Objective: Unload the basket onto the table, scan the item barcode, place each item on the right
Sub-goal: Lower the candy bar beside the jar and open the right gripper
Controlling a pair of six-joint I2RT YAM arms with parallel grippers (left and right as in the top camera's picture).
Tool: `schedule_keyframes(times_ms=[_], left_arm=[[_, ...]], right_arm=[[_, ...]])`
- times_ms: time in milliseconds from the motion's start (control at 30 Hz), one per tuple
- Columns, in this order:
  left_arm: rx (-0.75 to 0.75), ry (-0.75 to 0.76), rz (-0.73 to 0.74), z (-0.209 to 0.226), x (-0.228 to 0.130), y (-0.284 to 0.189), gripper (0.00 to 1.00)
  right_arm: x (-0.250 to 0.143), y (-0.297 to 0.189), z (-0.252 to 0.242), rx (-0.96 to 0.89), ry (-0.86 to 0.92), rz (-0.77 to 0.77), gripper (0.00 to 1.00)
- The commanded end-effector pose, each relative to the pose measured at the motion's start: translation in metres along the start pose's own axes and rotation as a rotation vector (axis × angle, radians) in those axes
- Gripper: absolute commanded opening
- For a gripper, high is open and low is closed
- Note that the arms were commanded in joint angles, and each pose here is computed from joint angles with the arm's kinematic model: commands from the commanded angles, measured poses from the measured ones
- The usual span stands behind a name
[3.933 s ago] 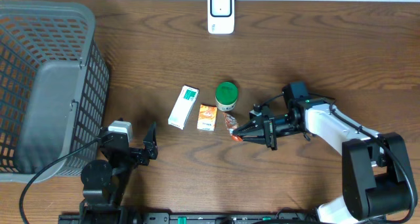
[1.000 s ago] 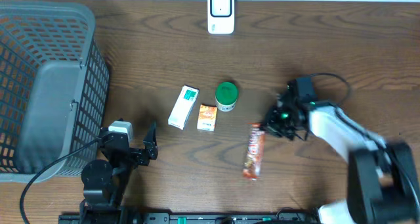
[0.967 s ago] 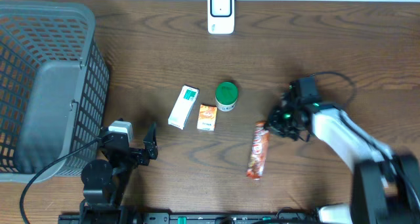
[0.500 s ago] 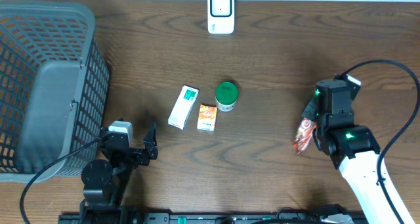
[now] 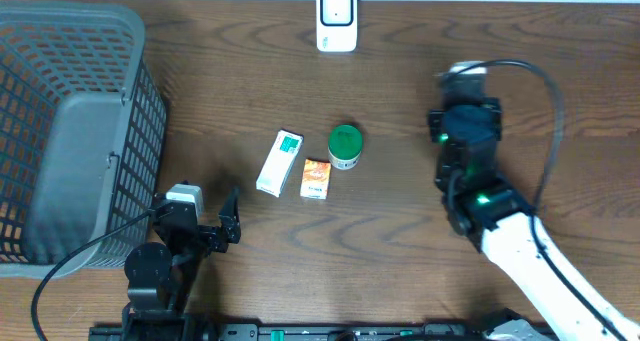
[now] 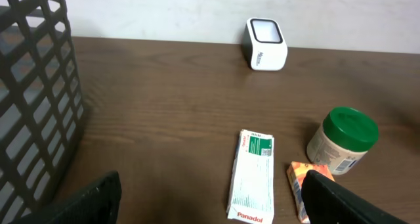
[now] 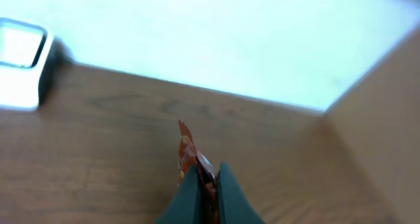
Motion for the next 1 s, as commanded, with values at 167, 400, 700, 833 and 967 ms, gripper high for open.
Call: schedule_keyframes(times_ms=[167,400,700,833,967], left_arm=[[-0.009,-0.003,0.004,-0.001,-0.002,0.0,0.87],[-0.009,-0.003,0.004,-0.001,-0.002,0.0,0.87],[-0.009,-0.003,0.004,-0.001,-0.002,0.0,0.87],[-0.009,-0.003,0.004,-0.001,-0.002,0.0,0.87],[-0.009,-0.003,0.004,-0.001,-0.002,0.0,0.87]], right_arm=[[-0.024,0.012,0.061,-0.01,-0.548,0.032,0.01],[-0.023,-0.009,0.113,-0.006,-0.632,-0.049,0.01],[-0.013,-0.044,0.135,-0.004,-0.406,-0.113,0.02],[-0.018,-0.059,0.153,0.089,-0.378,-0.145,0.02],[-0.03,-0.06,0.157,0.121,-0.43,-0.141,0.02]])
Point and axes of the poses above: each gripper's point midway between its finger pads, its own y axis out along the fingers, its own z axis along the line the jaws close on, x = y × z, the point moved 5 cm from there along -y, back along the fingers, and after that the axes turned 3 degrees about y, right-handed, at the moved point
